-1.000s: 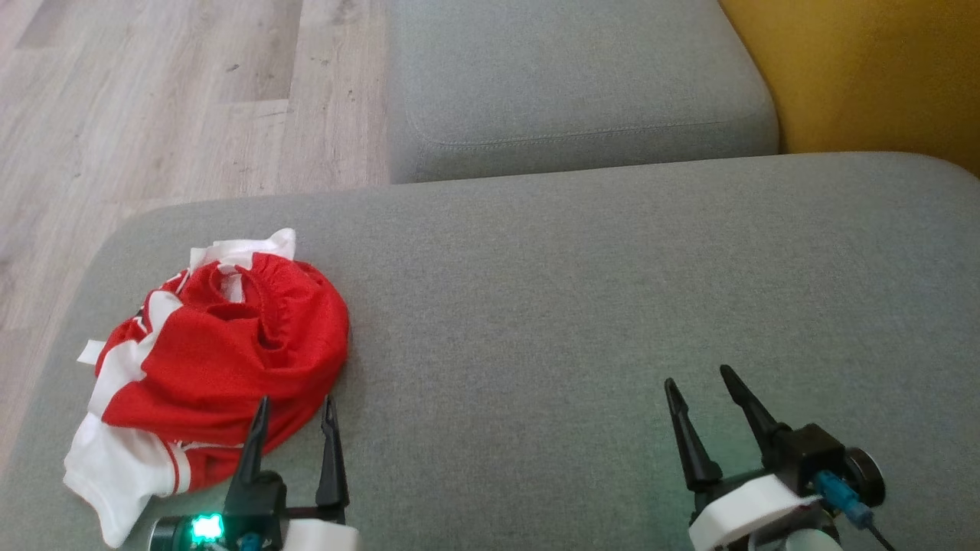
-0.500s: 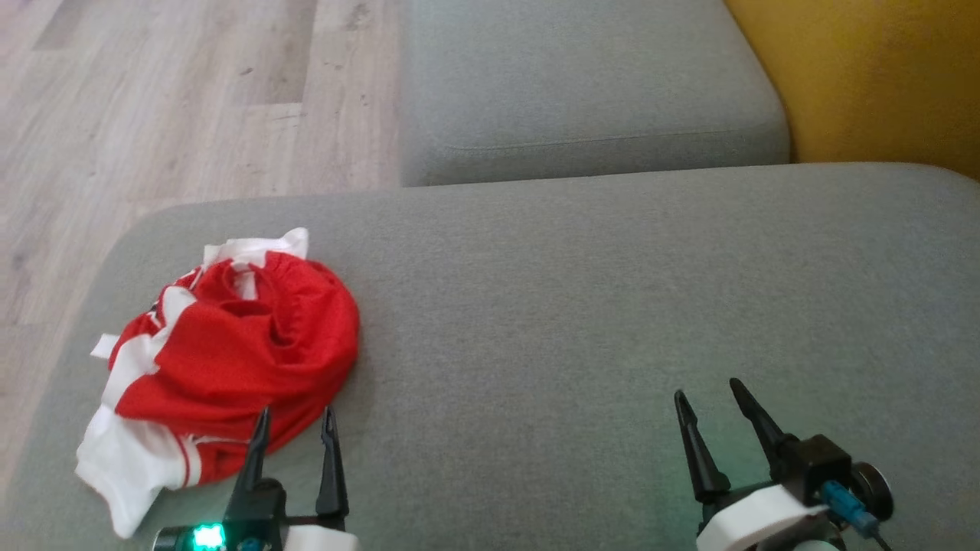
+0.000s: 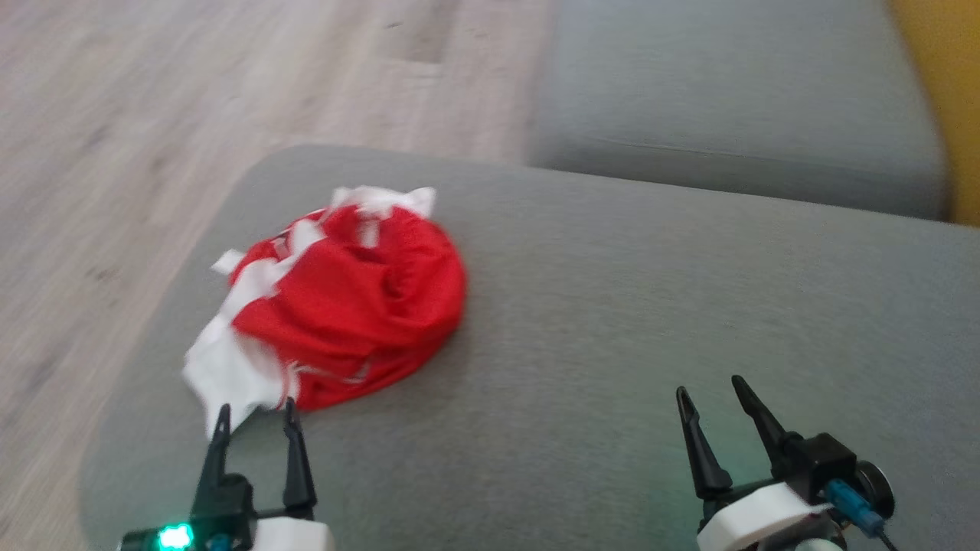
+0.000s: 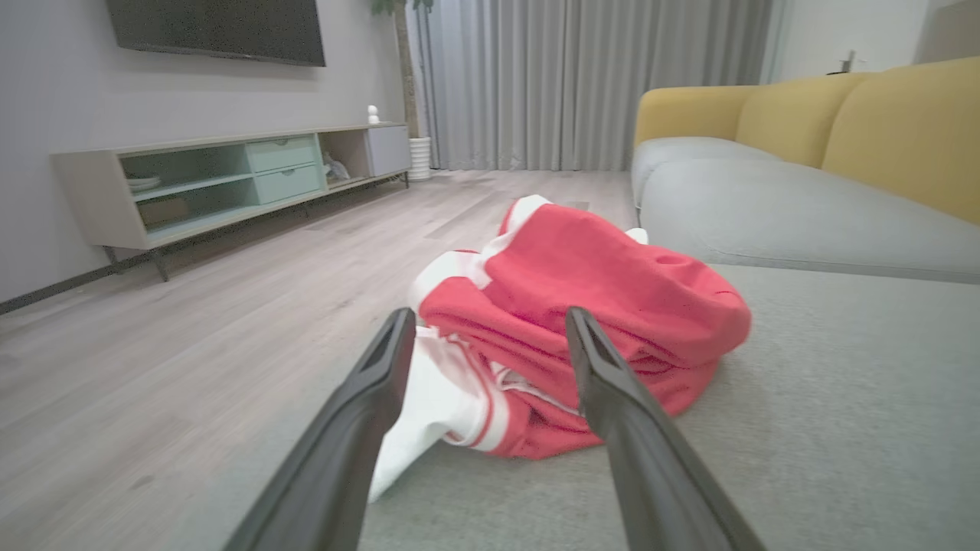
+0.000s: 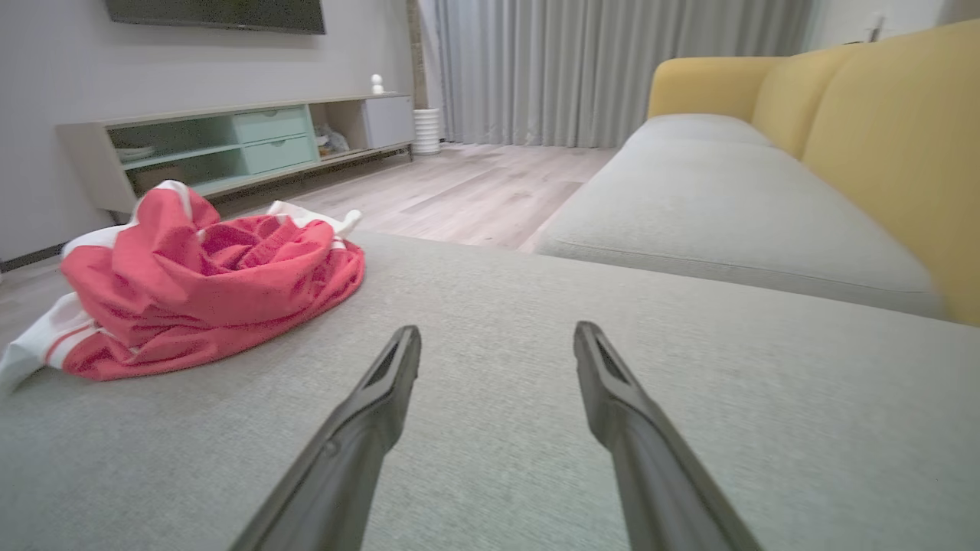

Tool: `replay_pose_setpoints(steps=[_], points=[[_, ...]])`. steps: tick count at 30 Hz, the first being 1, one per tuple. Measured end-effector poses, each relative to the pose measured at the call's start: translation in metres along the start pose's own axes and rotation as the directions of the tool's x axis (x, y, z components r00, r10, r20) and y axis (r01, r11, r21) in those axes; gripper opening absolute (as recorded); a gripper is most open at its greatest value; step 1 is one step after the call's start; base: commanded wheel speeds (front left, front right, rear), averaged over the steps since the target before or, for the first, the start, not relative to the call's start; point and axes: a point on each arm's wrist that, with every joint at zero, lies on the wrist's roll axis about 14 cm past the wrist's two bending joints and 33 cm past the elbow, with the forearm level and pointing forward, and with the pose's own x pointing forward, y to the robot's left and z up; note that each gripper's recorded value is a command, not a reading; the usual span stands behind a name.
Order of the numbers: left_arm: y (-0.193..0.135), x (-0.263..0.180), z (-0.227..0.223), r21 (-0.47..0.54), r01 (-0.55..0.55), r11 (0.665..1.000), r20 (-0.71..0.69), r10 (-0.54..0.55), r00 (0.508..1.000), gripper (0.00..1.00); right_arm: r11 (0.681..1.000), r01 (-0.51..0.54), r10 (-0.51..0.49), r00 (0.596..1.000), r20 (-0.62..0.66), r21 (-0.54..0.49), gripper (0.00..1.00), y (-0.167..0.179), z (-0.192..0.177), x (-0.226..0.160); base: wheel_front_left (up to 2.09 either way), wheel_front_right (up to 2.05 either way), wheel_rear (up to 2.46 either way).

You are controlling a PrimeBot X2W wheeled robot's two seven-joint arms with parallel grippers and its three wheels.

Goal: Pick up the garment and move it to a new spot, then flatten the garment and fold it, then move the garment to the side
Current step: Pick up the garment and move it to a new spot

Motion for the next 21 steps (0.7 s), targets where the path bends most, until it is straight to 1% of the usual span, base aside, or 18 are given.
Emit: replay_pose_setpoints(steps=[3, 7, 12, 14, 17, 21], points=[[0.028, -0.008, 0.001, -0.002, -0.089, 0.996, 0.007, 0.089, 0.996, 1.00, 0.998, -0.057, 0.057, 0.998, -0.007, -0.004, 1.00, 0.015, -0.001, 0.012, 0.00, 0.00, 0.00], [0.065, -0.022, 0.001, -0.009, -0.203, 0.979, 0.007, 0.203, 0.979, 1.00, 0.993, -0.116, 0.116, 0.993, -0.013, 0.006, 1.00, 0.031, -0.001, 0.026, 0.00, 0.00, 0.00], [0.096, -0.039, 0.002, -0.001, -0.302, 0.953, 0.010, 0.302, 0.953, 1.00, 0.986, -0.165, 0.165, 0.986, -0.024, 0.010, 1.00, 0.045, -0.004, 0.038, 0.00, 0.00, 0.00], [0.103, -0.038, 0.008, 0.008, -0.312, 0.950, 0.024, 0.312, 0.950, 1.00, 0.986, -0.165, 0.166, 0.986, -0.033, 0.019, 1.00, 0.044, -0.008, 0.041, 0.00, 0.00, 0.00], [0.110, -0.032, 0.015, 0.050, -0.299, 0.953, 0.040, 0.297, 0.954, 1.00, 0.987, -0.159, 0.159, 0.986, -0.053, 0.014, 1.00, 0.040, -0.016, 0.046, 0.00, 0.00, 0.00], [0.103, 0.005, 0.046, 0.103, -0.231, 0.968, 0.116, 0.219, 0.969, 1.00, 0.990, -0.143, 0.141, 0.988, -0.057, -0.018, 1.00, 0.027, -0.022, 0.061, 0.00, 0.00, 0.00]])
